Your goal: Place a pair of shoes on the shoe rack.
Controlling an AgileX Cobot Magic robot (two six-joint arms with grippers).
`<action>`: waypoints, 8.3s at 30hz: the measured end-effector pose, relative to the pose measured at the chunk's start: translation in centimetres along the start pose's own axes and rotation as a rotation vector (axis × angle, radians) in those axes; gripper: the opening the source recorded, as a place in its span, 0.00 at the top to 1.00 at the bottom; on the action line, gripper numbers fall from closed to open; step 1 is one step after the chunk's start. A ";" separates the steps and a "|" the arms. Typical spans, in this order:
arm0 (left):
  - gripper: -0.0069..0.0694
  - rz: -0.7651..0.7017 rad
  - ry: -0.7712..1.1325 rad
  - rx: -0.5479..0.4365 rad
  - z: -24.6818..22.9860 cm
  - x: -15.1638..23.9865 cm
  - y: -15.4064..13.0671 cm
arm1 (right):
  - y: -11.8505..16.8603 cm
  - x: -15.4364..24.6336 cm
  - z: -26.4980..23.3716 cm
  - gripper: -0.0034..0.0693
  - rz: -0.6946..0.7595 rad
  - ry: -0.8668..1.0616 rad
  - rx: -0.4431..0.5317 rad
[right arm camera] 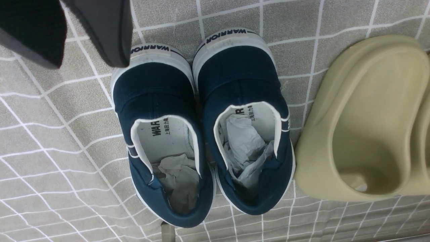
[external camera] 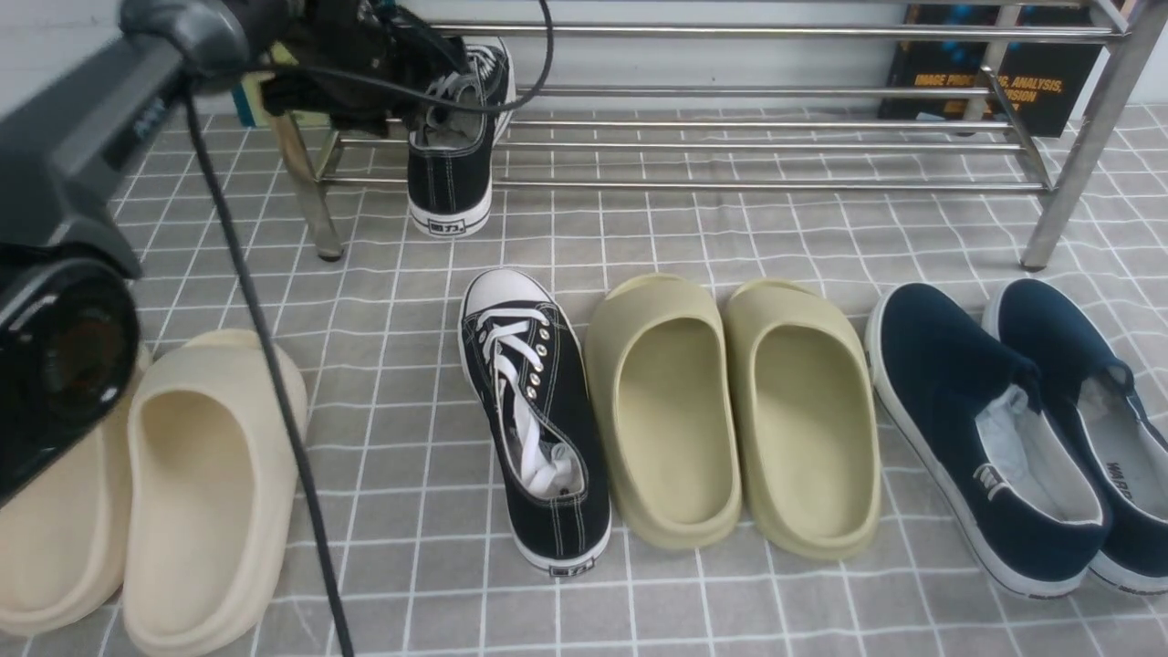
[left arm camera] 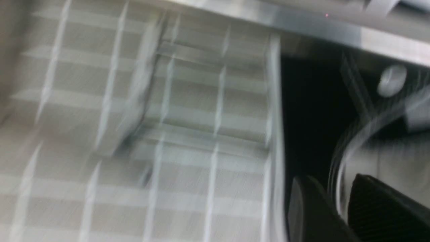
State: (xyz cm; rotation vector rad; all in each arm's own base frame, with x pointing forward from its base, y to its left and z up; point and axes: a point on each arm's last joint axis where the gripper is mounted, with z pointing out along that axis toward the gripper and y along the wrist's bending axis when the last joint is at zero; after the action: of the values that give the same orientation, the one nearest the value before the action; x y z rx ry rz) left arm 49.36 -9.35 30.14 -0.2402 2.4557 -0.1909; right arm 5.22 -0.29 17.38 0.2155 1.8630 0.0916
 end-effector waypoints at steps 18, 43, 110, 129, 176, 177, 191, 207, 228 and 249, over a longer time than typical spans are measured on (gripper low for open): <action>0.64 0.047 0.265 0.013 4.6 4.9 -0.4 | 0.0 0.0 0.0 0.62 0.000 0.000 0.000; 0.63 0.130 0.082 0.059 -11.3 0.9 -2.2 | 0.0 0.0 0.0 0.62 0.000 0.000 0.000; 0.93 0.068 0.370 0.097 -7.3 22.3 -3.3 | 0.0 0.0 0.0 0.62 0.000 0.000 0.000; 0.93 -0.014 0.168 0.177 -9.2 12.5 -5.7 | 0.0 0.0 0.0 0.62 0.000 0.000 0.000; 0.80 -0.078 -0.037 0.235 3.6 2.8 -6.4 | 0.0 0.0 0.0 0.62 0.000 0.000 0.000; 0.77 -0.079 -0.043 0.238 3.5 2.7 -6.5 | 0.0 0.0 0.0 0.62 0.000 0.000 0.000; 0.69 0.149 0.129 0.187 -6.1 1.6 -6.4 | 0.0 0.0 0.0 0.62 0.000 0.000 0.000; 0.93 0.169 0.079 0.217 1.7 7.3 -9.2 | 0.0 0.0 0.0 0.62 0.000 0.000 0.000; 0.93 0.224 0.099 0.147 -5.4 2.7 -7.7 | 0.0 0.0 0.0 0.62 0.000 0.000 0.000; 0.93 0.197 -0.165 0.243 -33.8 15.6 4.3 | 0.0 0.0 0.0 0.62 0.000 0.000 0.000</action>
State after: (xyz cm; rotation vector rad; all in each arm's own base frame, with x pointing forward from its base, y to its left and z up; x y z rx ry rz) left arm 15.65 -5.98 46.14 0.0887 2.2496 -0.3647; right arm 5.22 -0.29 17.38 0.2158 1.8630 0.0919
